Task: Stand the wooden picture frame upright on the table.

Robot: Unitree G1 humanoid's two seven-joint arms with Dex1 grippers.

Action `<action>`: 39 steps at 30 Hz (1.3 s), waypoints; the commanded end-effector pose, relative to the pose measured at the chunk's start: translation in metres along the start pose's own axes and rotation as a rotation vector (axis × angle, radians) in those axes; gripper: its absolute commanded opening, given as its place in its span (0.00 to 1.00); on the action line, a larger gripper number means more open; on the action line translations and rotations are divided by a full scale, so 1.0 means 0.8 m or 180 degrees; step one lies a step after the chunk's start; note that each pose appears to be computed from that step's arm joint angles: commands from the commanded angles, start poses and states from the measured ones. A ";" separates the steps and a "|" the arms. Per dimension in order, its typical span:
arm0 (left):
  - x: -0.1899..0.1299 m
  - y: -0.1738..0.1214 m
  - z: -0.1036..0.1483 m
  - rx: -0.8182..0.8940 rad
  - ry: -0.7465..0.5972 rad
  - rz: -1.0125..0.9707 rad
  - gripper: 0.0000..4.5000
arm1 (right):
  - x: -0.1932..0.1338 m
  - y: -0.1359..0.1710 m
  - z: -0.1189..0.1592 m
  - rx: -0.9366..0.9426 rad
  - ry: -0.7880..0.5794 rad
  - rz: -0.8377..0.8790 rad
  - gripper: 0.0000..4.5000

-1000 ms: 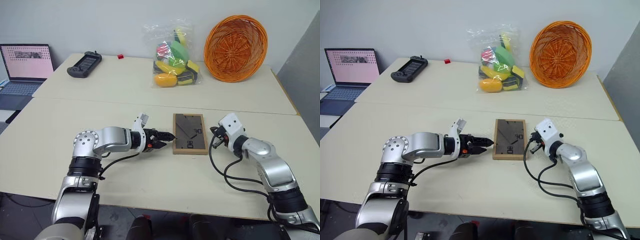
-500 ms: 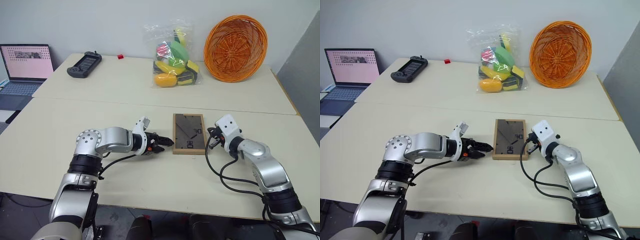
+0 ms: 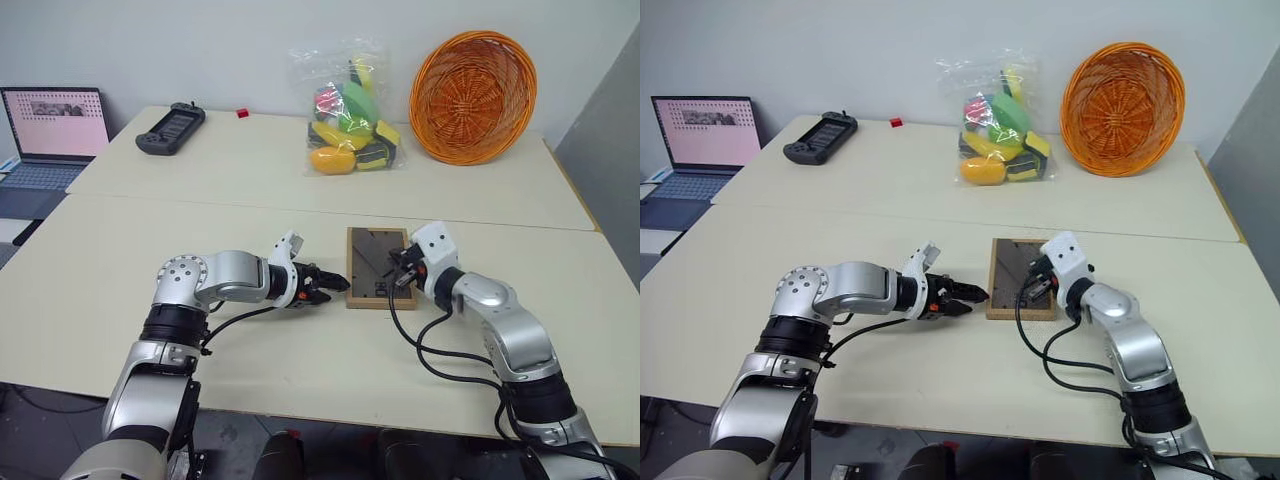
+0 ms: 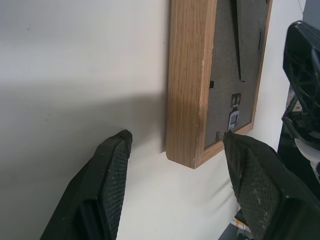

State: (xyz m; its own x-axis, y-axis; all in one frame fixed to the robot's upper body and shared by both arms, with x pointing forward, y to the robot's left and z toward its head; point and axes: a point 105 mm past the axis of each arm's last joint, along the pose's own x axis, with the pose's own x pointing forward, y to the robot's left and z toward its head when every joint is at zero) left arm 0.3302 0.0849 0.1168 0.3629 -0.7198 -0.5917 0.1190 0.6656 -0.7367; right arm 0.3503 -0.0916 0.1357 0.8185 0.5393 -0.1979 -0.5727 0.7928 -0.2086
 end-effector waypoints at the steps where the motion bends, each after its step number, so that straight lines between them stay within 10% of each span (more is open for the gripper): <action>1: 0.005 0.009 -0.003 -0.0044 0.0051 0.0107 0.69 | -0.004 0.000 0.020 -0.0126 -0.0145 -0.0051 0.00; 9: 0.002 0.011 -0.002 -0.0047 0.0028 0.0097 0.69 | -0.027 -0.083 -0.015 -0.0677 0.0229 -0.0591 0.00; 17: 0.001 0.009 0.000 -0.0043 -0.0006 0.0095 0.69 | -0.007 -0.033 -0.062 -0.0513 0.0373 -0.0220 0.00; 39: 0.003 0.009 0.004 -0.0115 -0.0061 0.0047 0.69 | 0.020 0.020 -0.002 -0.0306 -0.0042 0.0058 0.00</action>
State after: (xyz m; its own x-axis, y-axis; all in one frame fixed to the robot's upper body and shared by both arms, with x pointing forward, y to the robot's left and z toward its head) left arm 0.3325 0.0854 0.1165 0.3723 -0.7144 -0.5925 0.1133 0.6686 -0.7349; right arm 0.3568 -0.0863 0.1112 0.8247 0.5102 -0.2440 -0.5637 0.7761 -0.2826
